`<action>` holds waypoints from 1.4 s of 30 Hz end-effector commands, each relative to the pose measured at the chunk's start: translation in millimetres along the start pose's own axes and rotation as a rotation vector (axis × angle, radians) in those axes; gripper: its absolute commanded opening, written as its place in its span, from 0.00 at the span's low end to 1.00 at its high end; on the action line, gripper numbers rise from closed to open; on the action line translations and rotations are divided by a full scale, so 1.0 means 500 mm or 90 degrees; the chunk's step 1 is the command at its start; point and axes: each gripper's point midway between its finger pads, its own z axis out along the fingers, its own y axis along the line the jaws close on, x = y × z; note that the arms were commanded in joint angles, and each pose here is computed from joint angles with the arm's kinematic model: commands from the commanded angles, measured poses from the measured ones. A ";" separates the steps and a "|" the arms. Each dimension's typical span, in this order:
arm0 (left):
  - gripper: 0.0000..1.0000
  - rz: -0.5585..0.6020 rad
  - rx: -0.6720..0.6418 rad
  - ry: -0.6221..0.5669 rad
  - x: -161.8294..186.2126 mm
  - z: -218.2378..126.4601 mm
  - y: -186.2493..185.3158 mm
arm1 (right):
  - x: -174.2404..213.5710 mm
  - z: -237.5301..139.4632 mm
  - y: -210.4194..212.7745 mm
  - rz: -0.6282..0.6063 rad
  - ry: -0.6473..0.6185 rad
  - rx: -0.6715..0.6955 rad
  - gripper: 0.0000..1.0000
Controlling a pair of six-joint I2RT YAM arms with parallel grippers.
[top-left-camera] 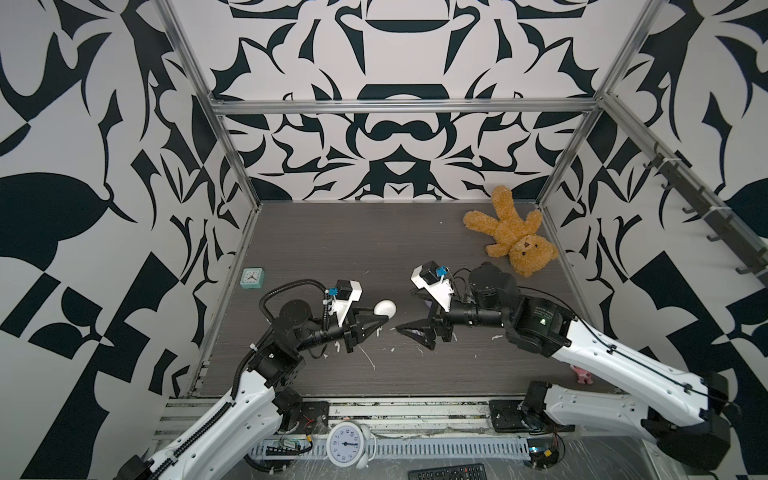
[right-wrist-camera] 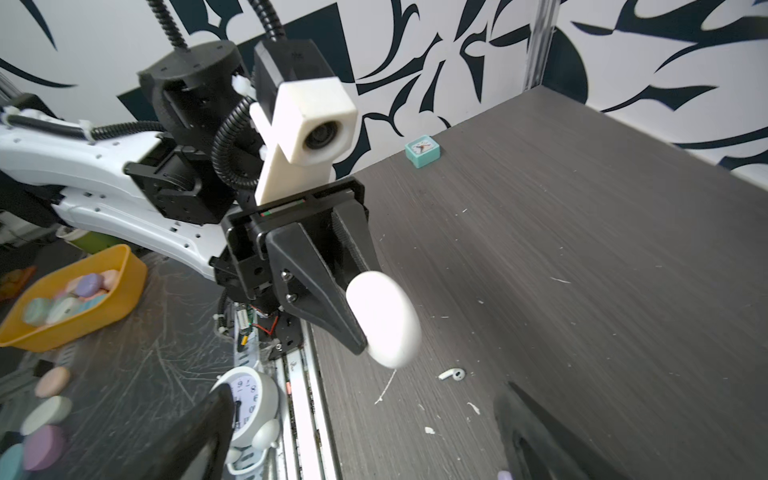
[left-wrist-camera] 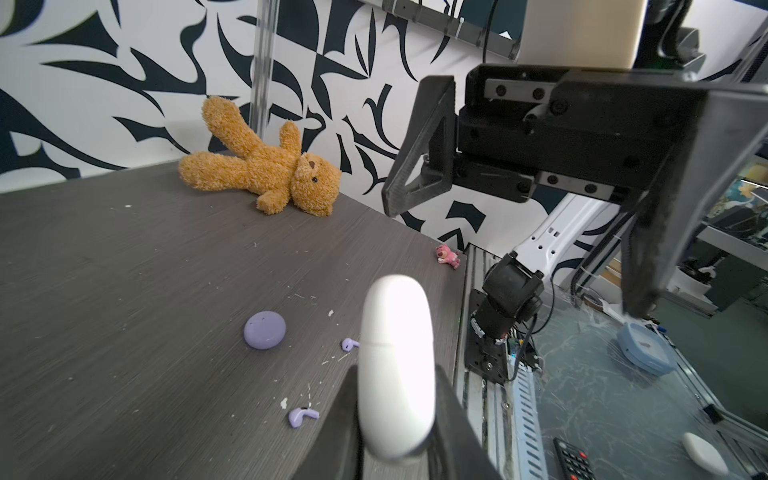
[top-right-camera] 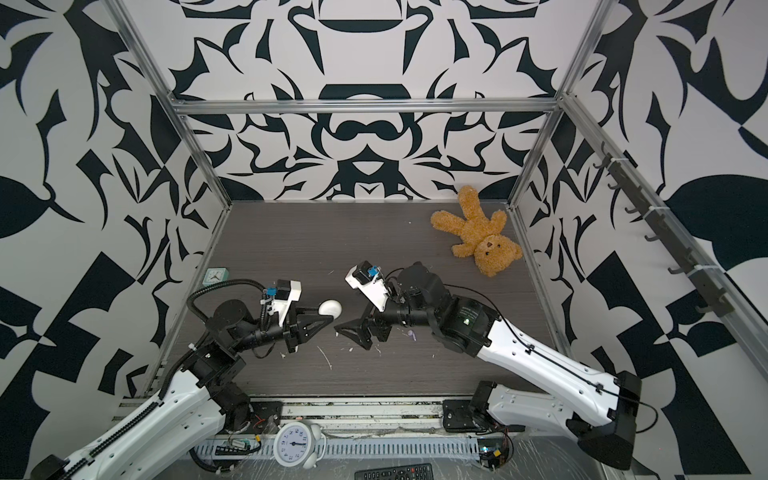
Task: Insert the wireless bluetooth earbuds into the charging case
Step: 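Push the case lid open with the right gripper while the left gripper holds the case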
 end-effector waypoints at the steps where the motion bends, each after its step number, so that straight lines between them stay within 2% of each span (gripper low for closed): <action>1: 0.00 0.042 -0.016 -0.035 -0.020 -0.009 -0.003 | -0.032 -0.001 -0.018 -0.081 -0.037 0.078 0.99; 6: 0.00 0.009 0.017 -0.018 -0.010 -0.009 -0.022 | -0.033 0.011 -0.030 -0.135 -0.053 0.141 0.99; 11: 0.00 -0.033 0.063 0.001 -0.026 0.000 -0.048 | -0.047 0.002 -0.028 -0.171 -0.072 0.164 0.99; 14: 0.00 -0.014 0.052 0.016 -0.008 0.005 -0.043 | -0.045 -0.001 -0.028 -0.177 -0.070 0.166 0.99; 16: 0.00 -0.015 0.022 0.003 -0.002 0.005 -0.024 | -0.037 0.006 -0.030 -0.178 -0.060 0.169 0.99; 19: 0.00 -0.007 0.029 -0.009 0.001 0.001 -0.029 | -0.030 0.013 -0.033 -0.184 -0.049 0.178 0.99; 24: 0.00 0.030 -0.007 -0.019 0.004 -0.014 -0.019 | -0.025 0.014 -0.027 -0.189 -0.045 0.169 0.99; 37: 0.00 0.028 0.008 -0.002 0.015 -0.005 -0.025 | -0.021 0.040 -0.029 -0.194 -0.037 0.171 0.98; 42: 0.00 0.028 0.015 0.002 0.018 -0.004 -0.029 | -0.024 0.038 -0.049 -0.198 -0.039 0.209 0.98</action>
